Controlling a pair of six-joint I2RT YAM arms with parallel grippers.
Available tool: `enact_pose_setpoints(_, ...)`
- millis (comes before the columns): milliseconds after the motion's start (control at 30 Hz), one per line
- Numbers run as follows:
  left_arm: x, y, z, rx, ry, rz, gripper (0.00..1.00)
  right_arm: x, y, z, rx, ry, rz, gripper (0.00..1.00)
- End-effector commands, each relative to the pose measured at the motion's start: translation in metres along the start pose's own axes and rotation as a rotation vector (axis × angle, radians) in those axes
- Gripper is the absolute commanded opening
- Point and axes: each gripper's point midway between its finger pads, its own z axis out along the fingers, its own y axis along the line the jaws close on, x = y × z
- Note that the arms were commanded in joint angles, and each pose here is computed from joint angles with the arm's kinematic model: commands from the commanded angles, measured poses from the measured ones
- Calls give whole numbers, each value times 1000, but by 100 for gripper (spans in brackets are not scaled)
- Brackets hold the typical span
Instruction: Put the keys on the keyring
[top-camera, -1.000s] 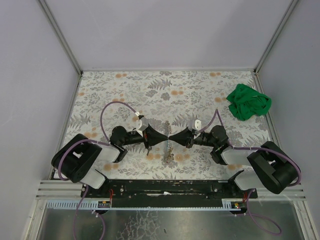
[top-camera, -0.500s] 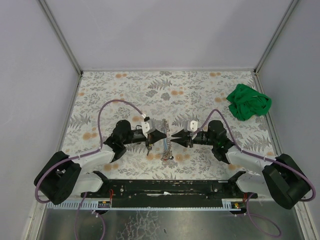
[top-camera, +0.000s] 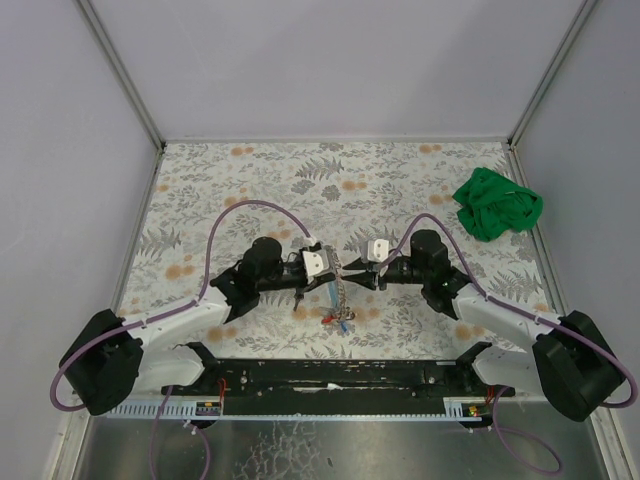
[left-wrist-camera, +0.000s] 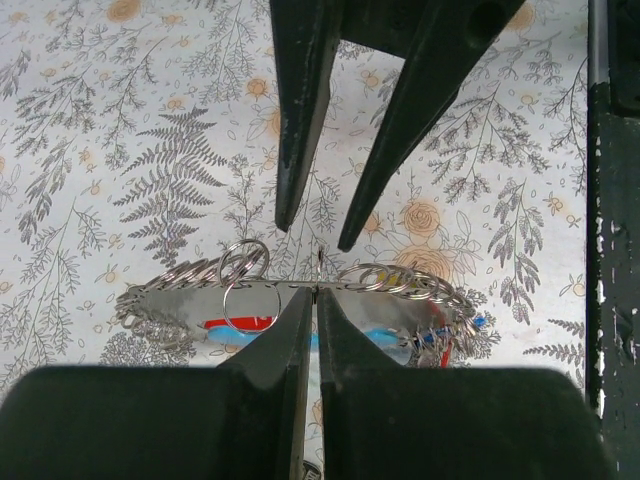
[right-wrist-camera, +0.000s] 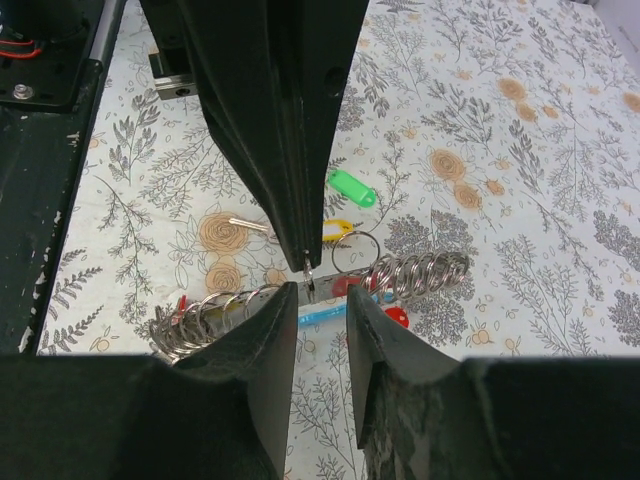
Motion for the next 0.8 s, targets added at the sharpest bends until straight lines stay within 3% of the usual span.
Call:
enact_pose_setpoints(0,-19,8,-1,-36,0,82,0,-17,-6,5,-35,-23,-54,32)
enact_pose_setpoints(533,-25,2,2,-15,36,107,0,-6,4,16,-165,13,15,24)
enact_pose_setpoints(767,-25,0,3,-13,28,112,0,-3,4,18,-173,27,33,11)
